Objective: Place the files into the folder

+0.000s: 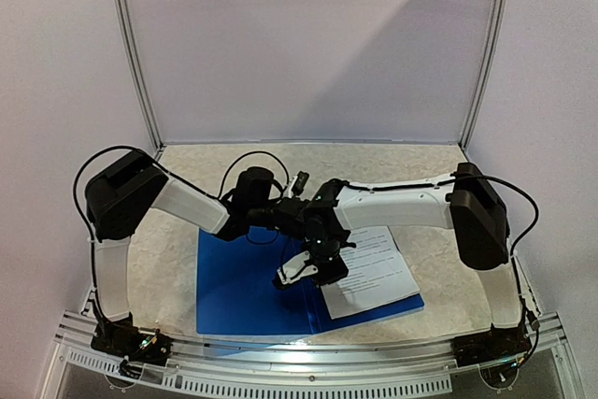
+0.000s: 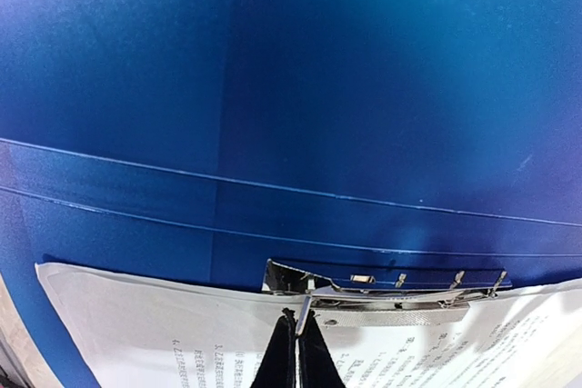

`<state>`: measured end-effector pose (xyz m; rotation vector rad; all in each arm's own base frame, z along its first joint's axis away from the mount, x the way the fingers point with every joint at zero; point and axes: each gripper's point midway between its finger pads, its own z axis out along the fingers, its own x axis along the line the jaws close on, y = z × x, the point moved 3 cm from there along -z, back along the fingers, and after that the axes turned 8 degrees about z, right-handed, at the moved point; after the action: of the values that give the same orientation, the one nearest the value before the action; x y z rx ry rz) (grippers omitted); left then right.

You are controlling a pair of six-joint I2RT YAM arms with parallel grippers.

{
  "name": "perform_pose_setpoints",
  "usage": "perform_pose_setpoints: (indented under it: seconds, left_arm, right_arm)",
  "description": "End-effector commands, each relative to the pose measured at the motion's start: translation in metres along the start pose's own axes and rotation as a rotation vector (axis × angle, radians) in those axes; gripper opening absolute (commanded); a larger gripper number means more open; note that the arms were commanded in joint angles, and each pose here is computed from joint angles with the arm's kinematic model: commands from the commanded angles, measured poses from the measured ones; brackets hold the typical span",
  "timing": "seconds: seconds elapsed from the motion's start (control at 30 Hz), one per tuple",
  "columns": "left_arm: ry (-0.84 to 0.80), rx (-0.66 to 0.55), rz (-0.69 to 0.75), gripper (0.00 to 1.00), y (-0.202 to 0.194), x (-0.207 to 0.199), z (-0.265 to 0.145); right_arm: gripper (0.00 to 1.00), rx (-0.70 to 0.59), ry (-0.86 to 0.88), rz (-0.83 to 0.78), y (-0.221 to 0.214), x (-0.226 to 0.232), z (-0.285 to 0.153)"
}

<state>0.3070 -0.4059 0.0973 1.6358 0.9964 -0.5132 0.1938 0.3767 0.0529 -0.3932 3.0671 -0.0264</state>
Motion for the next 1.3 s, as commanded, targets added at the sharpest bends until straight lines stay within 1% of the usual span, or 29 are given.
perform_pose_setpoints:
  seconds: [0.0, 0.27, 0.4, 0.57, 0.9, 1.03, 1.27]
  left_arm:
    - [-0.036, 0.023, -0.056, 0.40, -0.031, 0.010, 0.015]
    - [0.022, 0.062, -0.182, 0.35, -0.076, 0.047, 0.021]
    - [0.071, 0.086, -0.230, 0.32, -0.097, 0.064, 0.025]
    - [0.081, 0.096, -0.284, 0.29, -0.115, 0.074, 0.027]
    - [0.090, 0.103, -0.316, 0.28, -0.125, 0.082, 0.030]
    - [0.091, 0.105, -0.320, 0.27, -0.126, 0.082, 0.030]
    - [0.091, 0.109, -0.322, 0.27, -0.127, 0.082, 0.030]
  right_arm:
    - [0.00, 0.195, 0.116, -0.029, -0.025, 0.025, 0.039]
    - [0.00, 0.294, 0.046, -0.092, -0.025, 0.021, 0.048]
    - [0.00, 0.283, 0.020, -0.117, -0.010, 0.016, 0.045]
    - [0.00, 0.259, -0.018, -0.141, 0.001, 0.012, 0.039]
    - [0.00, 0.188, -0.142, -0.149, 0.021, 0.000, 0.014]
    - [0.04, 0.187, -0.160, -0.154, 0.024, 0.000, 0.011]
    - [0.06, 0.192, -0.188, -0.152, 0.022, -0.004, 0.003]
